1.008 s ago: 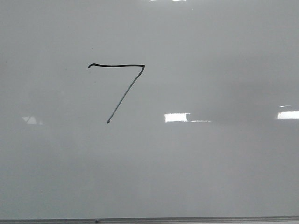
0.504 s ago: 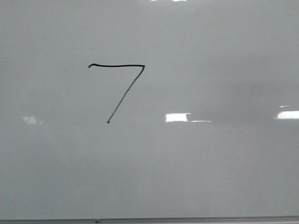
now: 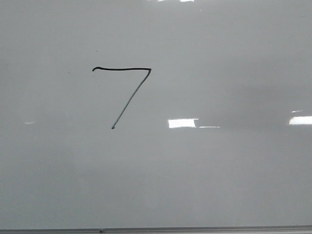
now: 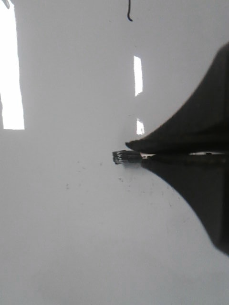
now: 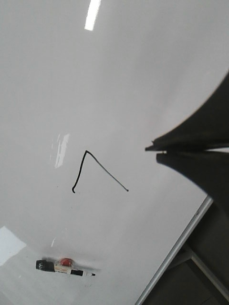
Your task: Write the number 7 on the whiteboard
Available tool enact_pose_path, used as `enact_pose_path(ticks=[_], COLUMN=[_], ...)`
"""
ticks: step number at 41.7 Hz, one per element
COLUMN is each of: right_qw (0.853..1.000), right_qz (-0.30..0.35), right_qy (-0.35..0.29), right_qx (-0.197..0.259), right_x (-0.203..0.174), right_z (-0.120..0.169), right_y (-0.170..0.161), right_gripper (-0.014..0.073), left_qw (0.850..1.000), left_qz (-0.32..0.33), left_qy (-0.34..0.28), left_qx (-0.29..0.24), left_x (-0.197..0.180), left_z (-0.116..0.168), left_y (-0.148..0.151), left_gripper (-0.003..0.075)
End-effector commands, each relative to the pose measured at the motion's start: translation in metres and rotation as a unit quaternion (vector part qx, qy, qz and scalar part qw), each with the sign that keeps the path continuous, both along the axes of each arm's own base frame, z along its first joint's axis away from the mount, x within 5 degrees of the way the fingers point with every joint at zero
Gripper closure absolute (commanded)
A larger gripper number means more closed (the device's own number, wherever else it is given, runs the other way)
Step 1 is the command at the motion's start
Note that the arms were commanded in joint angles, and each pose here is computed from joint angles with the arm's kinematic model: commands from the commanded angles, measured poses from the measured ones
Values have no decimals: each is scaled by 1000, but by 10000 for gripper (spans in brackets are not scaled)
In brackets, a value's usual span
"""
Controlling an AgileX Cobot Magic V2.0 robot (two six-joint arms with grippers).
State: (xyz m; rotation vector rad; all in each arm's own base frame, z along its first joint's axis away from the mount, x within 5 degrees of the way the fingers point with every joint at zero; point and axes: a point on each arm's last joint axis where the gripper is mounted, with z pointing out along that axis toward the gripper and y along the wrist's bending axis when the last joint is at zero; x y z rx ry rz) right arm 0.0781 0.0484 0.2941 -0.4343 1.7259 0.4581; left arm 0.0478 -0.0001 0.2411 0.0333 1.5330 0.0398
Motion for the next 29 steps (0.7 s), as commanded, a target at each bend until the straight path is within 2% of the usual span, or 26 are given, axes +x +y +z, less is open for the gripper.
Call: enact_pose_path(ticks=[1,11,29], right_qw=[999,999,999], right_qz=[-20,-20,-20], right_qy=[-23,-23,-23], right_qx=[23,23,23], right_x=[2,2,2], right_z=[13,13,13], right_y=[-3,-3,-3], right_gripper=[663,663,663], left_qw=[999,1000,1000], left_qz=[-1,-1,-1], left_qy=[-37,0,3], left_qx=[1,1,1], left_x=[1,8,8], left_z=[0,-36,-36], left_y=[0,0,0], left_gripper=[741,741,741])
